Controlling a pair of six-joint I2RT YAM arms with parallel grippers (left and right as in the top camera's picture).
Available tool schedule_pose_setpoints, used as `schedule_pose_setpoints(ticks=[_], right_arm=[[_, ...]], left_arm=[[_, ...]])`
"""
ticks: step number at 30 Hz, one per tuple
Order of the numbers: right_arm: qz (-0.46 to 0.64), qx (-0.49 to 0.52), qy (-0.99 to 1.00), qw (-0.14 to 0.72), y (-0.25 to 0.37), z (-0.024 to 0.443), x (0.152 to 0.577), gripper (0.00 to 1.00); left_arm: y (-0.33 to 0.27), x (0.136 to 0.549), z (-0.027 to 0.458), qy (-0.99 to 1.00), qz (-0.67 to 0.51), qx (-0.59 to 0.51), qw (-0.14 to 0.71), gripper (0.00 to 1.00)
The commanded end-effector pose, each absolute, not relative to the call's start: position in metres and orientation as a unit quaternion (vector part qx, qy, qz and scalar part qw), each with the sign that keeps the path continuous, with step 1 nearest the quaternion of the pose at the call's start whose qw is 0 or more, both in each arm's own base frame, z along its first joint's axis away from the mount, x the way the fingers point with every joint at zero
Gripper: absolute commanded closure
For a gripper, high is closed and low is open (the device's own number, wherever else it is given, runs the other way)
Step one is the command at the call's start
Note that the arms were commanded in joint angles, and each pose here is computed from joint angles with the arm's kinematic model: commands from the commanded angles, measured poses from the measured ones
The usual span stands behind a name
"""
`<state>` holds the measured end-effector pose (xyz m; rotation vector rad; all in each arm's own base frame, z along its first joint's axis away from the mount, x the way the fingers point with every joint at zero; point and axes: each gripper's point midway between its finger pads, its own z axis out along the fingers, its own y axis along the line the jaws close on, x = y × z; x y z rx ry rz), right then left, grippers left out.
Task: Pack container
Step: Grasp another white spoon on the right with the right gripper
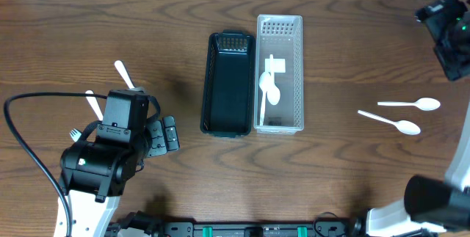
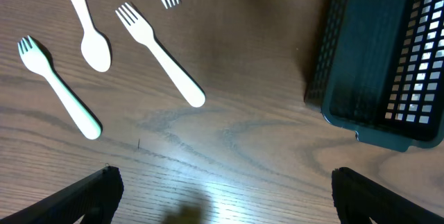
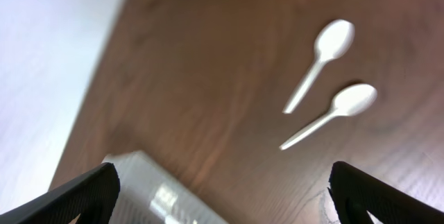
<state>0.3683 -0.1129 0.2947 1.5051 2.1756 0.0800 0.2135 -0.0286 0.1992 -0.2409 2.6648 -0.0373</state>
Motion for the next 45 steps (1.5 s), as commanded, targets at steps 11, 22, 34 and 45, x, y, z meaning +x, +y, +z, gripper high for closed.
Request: schedule_pose_setpoints(ticks=[11, 22, 34, 45], right_arm=[[-0.035, 0.718, 0.696, 0.007, -0.192, 0.095, 0.329, 0.07], [-0.037, 0.714, 0.699, 0.0, -0.209, 0.041, 0.344, 0.14], [-0.059, 0.709, 0.703, 0.004, -0.215, 0.017, 0.348, 0.15], [-0.065, 0.701, 0.709, -0.044, -0.206, -0.028, 0.343, 0.16]], left_arm=[[-0.027, 0.214, 0.203, 0.968, -0.013, -0.09, 0.233, 0.02], [-0.027, 0.213, 0.202, 0.968, -0.013, -0.092, 0.231, 0.02], [-0.027, 0.214, 0.202, 0.968, -0.013, -0.092, 0.232, 0.02], [-0.027, 0.214, 0.203, 0.968, -0.013, -0.092, 0.233, 0.02]])
